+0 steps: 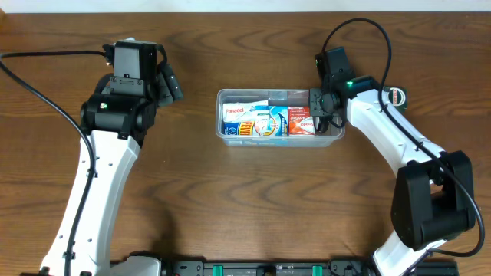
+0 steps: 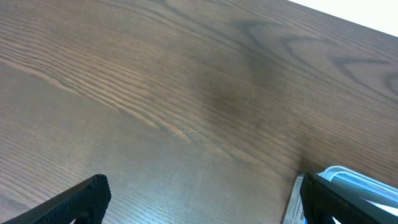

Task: Pack container
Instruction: 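Lower the bottle into the container's right end and release, then move right gripper to the green Zam-Buk tin and grasp it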

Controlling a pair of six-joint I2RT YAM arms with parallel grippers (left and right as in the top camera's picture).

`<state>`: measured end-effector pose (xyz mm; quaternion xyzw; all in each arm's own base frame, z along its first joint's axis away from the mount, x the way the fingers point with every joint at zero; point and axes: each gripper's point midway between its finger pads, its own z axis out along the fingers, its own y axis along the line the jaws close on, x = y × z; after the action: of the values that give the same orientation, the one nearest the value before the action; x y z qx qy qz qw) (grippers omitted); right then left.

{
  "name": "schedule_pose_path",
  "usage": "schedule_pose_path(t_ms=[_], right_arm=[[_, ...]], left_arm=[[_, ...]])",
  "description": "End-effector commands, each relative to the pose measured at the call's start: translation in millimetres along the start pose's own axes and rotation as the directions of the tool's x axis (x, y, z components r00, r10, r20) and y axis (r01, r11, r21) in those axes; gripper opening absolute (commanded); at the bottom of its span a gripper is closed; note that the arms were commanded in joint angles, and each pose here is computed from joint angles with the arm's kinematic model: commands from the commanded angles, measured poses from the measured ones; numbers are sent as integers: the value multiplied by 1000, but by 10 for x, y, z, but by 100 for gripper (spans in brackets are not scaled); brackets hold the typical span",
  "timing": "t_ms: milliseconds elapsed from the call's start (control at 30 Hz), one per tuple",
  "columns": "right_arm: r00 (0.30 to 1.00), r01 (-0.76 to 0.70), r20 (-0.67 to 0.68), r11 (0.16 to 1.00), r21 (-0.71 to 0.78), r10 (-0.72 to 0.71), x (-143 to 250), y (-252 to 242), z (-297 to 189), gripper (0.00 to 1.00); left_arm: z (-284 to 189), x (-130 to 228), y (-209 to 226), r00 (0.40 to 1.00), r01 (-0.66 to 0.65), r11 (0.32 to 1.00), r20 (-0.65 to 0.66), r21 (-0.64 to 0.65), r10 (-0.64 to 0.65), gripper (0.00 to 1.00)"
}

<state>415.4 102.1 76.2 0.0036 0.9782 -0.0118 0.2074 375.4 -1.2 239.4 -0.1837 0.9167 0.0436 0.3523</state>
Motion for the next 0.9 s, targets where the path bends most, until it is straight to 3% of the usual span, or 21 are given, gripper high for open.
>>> schedule_pose_path(t_ms=[0, 233, 333, 533, 700, 867], right_arm=[[1000, 3, 0, 1000, 5, -3, 21, 23, -3, 45], [1000, 5, 16, 1000, -31, -5, -13, 72, -109, 53], [998, 5, 67, 999, -52, -2, -120, 81, -306, 53], [972, 13, 236, 996, -89, 9, -385, 29, -974, 64], [923, -81, 378, 997, 19, 67, -551, -484, -1505, 68], [910, -187, 397, 972, 139, 118, -568, -1223, -1590, 71]], left_arm=[[-2, -47, 27, 1000, -5, 1000, 12, -15, 5, 98], [-2, -47, 27, 1000, -5, 1000, 12, -15, 5, 98], [-2, -47, 27, 1000, -5, 1000, 12, -15, 5, 98], [-2, -47, 27, 1000, -5, 1000, 12, -15, 5, 98], [-2, -47, 27, 1000, -5, 1000, 12, -15, 5, 98], [-2, -47, 27, 1000, -5, 1000, 12, -15, 5, 98]])
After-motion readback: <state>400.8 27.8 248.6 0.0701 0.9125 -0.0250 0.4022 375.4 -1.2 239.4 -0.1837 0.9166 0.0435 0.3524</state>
